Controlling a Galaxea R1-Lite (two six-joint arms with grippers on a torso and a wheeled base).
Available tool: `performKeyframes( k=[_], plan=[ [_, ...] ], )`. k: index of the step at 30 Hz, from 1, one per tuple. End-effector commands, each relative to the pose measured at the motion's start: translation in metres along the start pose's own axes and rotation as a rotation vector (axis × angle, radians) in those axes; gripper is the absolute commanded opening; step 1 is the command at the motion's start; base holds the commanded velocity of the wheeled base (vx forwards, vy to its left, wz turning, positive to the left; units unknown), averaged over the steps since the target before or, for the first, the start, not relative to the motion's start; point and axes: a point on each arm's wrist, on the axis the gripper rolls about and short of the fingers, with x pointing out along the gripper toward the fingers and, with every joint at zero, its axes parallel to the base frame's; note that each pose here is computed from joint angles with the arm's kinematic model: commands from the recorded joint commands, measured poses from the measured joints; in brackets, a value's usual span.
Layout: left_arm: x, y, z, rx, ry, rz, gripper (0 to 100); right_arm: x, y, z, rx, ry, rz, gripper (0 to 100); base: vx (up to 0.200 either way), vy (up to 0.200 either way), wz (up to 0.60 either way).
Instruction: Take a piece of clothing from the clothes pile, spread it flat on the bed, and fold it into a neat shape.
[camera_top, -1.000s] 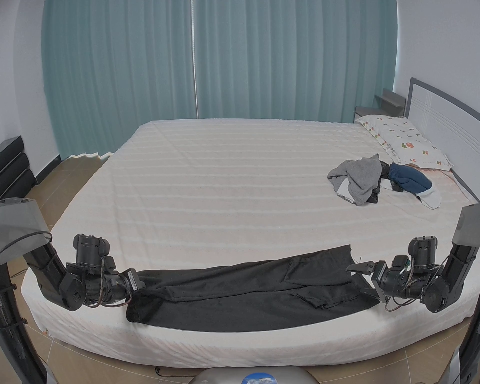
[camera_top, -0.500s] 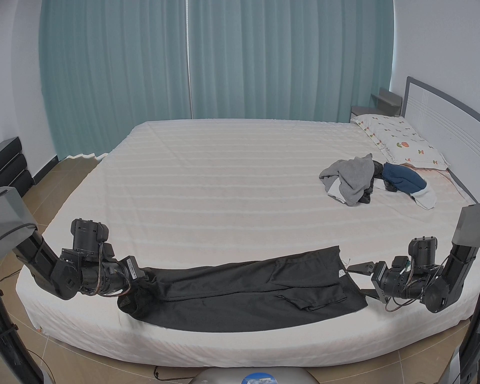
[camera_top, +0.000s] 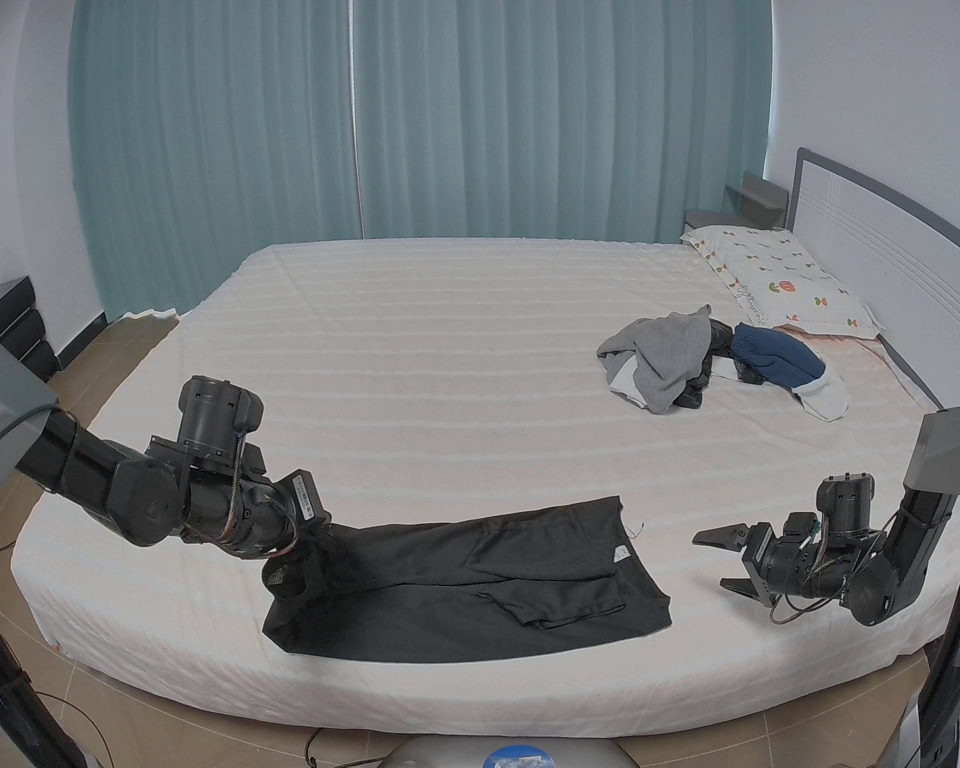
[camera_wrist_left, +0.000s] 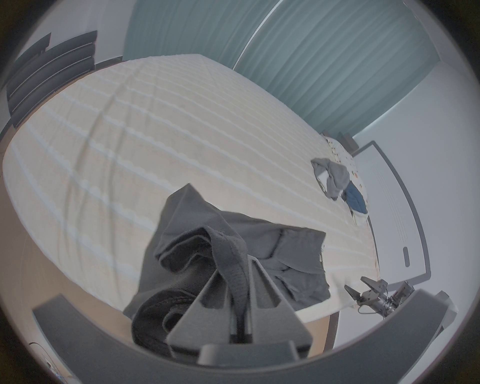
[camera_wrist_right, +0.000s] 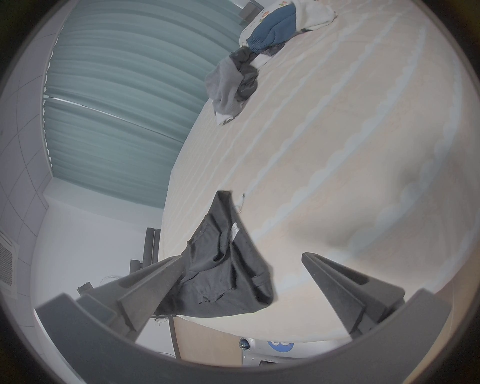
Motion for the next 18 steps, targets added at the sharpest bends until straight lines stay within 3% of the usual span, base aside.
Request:
performKeyframes(
  k=[1,13,18],
  plan=[
    [0.004,-0.027,0.004,0.039,0.005,-0.020,0,0.001,0.000,-0.002,-0.002,0.007,0.000,100,0.000,-0.200,0.00],
    [0.041,-0.067,-0.005,0.068,0.095,-0.005,0,0.002,0.000,-0.003,-0.003,0.012,-0.001,100,0.000,-0.200,0.00],
    [0.053,-0.077,-0.006,0.069,0.119,-0.001,0,0.003,0.000,-0.002,-0.003,0.011,0.000,100,0.000,0.000,0.00]
  ],
)
